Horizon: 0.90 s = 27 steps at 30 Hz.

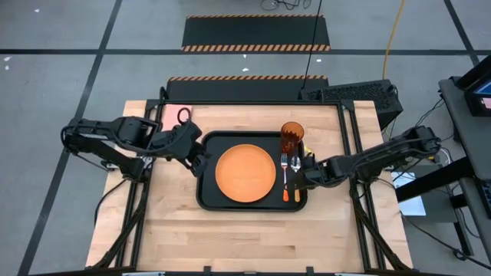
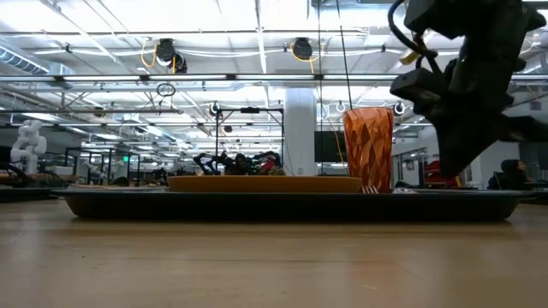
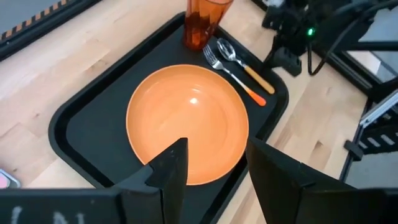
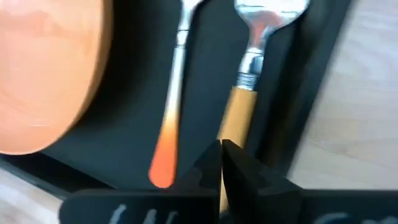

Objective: Pick and place plate/cup/fork/spoon on tray
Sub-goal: Put the light orange spoon on the black tray to the right of the orange fork

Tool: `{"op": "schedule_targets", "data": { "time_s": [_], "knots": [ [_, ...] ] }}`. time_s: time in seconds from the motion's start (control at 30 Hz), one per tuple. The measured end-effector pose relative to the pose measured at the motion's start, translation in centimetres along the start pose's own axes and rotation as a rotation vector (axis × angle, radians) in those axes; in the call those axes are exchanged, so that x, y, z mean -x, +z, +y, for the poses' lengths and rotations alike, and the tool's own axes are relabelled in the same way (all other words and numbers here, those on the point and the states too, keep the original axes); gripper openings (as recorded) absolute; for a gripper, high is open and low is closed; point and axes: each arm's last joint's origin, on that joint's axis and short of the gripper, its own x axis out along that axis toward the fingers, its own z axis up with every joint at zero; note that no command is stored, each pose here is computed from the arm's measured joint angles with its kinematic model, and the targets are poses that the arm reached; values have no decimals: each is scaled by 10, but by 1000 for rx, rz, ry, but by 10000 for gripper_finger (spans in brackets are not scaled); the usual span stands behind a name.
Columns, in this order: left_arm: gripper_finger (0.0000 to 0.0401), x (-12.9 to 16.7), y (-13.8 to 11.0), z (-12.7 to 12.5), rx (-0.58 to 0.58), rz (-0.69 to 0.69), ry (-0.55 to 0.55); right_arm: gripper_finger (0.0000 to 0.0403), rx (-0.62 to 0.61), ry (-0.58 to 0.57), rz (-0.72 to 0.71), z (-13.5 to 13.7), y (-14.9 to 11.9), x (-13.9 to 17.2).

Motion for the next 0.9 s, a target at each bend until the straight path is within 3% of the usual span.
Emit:
{"op": "schedule_targets", "data": {
  "time_s": [0.23,0.43,0.9],
  "knots": [
    [166,0,0,0,16,-2,-1,3,5,-43,-6,-6,1,-18],
    [166,0,1,1,21,-4,0,1,7,12,-10,-7,0,-30],
    [166,-2,6,6,21,-13,21,0,-20,3,-15,-9,6,-31]
  ]
}}
